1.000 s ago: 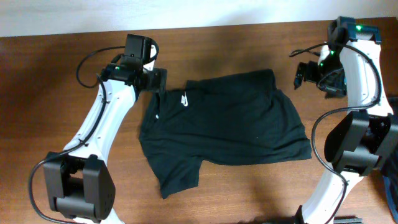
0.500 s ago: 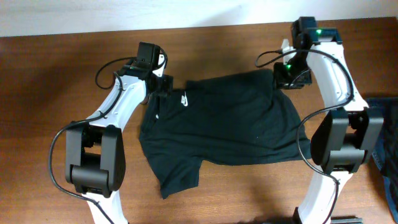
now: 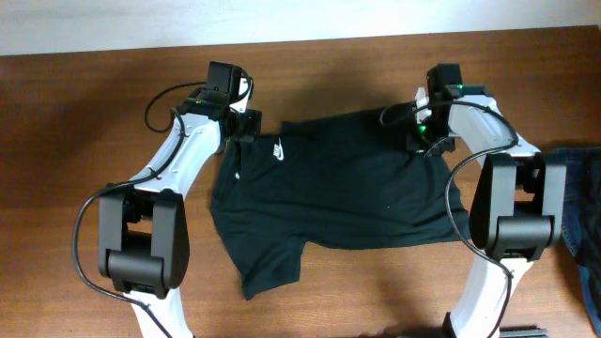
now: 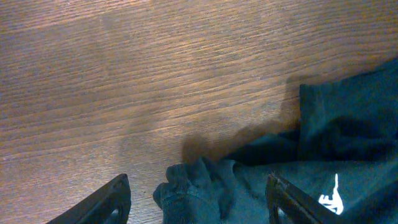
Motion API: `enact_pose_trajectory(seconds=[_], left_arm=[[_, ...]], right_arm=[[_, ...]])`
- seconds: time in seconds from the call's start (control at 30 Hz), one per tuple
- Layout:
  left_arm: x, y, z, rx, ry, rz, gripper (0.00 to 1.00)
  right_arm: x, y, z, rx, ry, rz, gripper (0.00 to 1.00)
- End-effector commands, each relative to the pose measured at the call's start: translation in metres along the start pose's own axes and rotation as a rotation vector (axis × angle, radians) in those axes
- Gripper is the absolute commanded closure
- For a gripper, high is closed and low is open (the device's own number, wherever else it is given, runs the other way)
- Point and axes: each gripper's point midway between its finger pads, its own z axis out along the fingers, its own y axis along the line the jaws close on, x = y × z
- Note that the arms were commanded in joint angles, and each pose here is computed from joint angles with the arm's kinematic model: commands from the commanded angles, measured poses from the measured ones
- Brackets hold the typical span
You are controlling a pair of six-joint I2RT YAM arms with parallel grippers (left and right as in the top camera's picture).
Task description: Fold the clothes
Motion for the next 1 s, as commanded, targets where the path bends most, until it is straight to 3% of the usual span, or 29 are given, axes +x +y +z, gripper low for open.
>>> enact_pose_trajectory(seconds=[0.0, 0.23, 0.4, 0.7, 0.83, 0.97], left_arm=[[-0.004, -0.002, -0.002, 0.011, -0.013, 0.019, 0.32], [0.001, -0.002, 0.011, 0.011, 0.005, 0.019, 0.32], [0.013, -0.002, 0.028, 0.01, 0.045, 0.02, 0.49], [0.013, 0.003, 0.03, 0.006, 0.045, 0.012, 0.51], [0.015, 0.009, 0.03, 0.001, 0.055, 0.0, 0.65], [0.018, 0.011, 0.031, -0.001, 0.066, -0.002, 0.67]], right_arm=[[0.005, 0.001, 0.005, -0.009, 0.001, 0.015, 0.76], [0.007, 0.007, 0.008, -0.048, 0.004, 0.024, 0.76], [0.005, 0.01, 0.007, -0.062, -0.006, 0.037, 0.76], [0.002, 0.012, 0.009, -0.074, -0.019, 0.062, 0.76], [0.002, 0.012, 0.01, -0.078, -0.022, 0.069, 0.76], [0.001, 0.012, 0.01, -0.078, -0.025, 0.068, 0.76]])
